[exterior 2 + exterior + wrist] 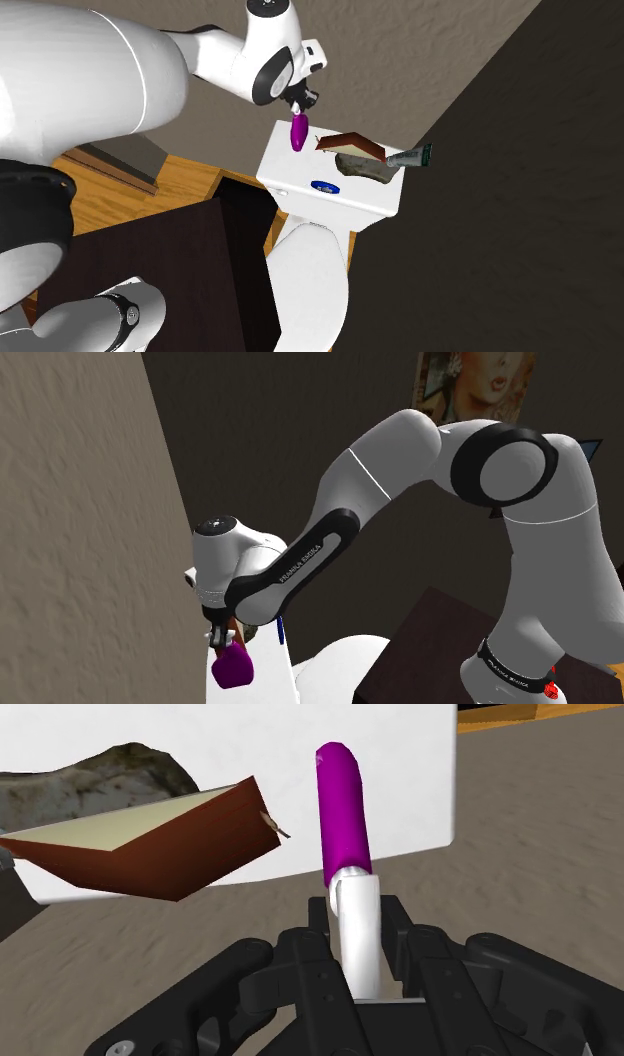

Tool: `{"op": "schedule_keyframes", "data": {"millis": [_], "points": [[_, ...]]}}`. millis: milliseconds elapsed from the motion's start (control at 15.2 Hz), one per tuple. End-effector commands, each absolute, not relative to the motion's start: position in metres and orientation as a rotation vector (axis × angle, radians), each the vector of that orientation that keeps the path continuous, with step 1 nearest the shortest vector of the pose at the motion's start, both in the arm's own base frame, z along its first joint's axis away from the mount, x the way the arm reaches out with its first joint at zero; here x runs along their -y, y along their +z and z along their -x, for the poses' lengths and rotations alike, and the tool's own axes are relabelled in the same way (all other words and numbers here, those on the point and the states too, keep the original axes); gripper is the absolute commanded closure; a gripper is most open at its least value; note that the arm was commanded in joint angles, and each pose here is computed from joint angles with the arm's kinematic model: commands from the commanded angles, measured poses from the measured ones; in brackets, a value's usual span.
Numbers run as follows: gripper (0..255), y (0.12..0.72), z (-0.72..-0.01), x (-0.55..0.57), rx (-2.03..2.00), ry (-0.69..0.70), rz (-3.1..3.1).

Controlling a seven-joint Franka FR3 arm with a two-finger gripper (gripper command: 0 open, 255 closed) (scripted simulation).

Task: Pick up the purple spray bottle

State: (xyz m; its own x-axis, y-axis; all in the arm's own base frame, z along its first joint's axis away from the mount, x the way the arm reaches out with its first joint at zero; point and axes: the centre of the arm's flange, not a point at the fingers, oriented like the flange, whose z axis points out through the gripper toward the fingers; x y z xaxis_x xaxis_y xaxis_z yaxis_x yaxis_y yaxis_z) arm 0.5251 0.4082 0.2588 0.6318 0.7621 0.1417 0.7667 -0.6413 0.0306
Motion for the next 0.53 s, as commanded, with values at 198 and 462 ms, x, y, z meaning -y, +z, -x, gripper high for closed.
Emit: {"op": "schedule_keyframes", "data": {"millis": [198, 462], "points": [[255, 0.287, -0.525, -0.408, 1.316, -0.220, 2.808], [255, 0.308, -0.525, -0.408, 1.316, -0.220, 2.808]]}}
